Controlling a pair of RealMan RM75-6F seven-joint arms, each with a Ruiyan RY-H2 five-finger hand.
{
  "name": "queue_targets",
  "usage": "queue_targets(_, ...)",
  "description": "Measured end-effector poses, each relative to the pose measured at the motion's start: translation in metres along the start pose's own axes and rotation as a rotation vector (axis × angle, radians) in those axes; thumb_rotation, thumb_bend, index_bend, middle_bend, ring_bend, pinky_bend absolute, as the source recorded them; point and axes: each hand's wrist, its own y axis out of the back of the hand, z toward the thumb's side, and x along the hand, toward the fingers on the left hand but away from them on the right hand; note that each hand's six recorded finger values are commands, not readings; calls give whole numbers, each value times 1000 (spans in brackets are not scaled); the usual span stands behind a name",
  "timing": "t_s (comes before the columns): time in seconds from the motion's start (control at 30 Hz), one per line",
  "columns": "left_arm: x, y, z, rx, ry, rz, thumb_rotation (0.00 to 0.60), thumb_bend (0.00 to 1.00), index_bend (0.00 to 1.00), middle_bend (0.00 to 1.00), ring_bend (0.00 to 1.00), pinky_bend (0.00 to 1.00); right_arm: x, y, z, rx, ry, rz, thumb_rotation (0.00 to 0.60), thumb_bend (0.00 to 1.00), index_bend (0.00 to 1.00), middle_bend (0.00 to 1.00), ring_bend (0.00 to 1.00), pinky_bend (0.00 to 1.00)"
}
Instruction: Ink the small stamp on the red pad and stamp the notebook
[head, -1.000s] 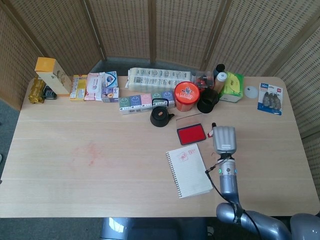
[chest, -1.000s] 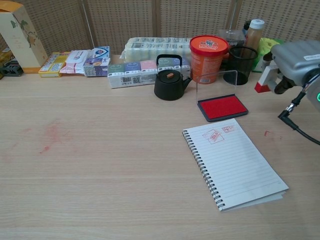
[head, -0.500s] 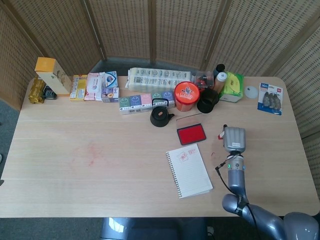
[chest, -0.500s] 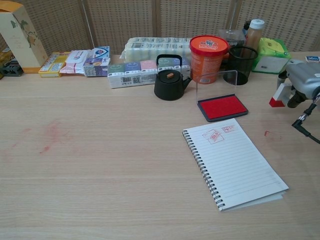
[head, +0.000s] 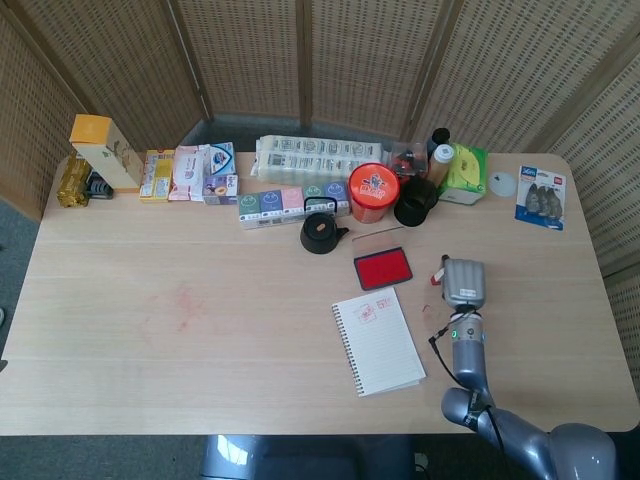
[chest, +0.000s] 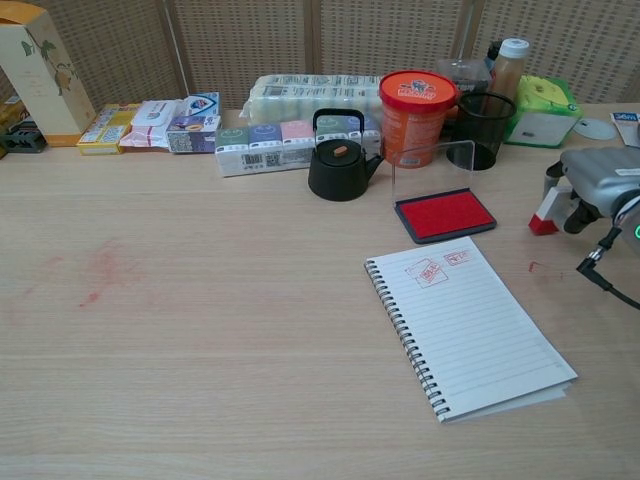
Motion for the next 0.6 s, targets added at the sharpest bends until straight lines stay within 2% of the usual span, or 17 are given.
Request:
queue_targets(0.33,0,0,0,-1,-2,-1,600,53,0,0,0,74,3,1,0,-2,35,-23,600,392,374,758,874,1000)
queue_targets(0.6,-1,0,1,0,-4,-1,600,53,0,0,0,74,9,11,1,-8,55,-57,600,391,363,744,855,1000)
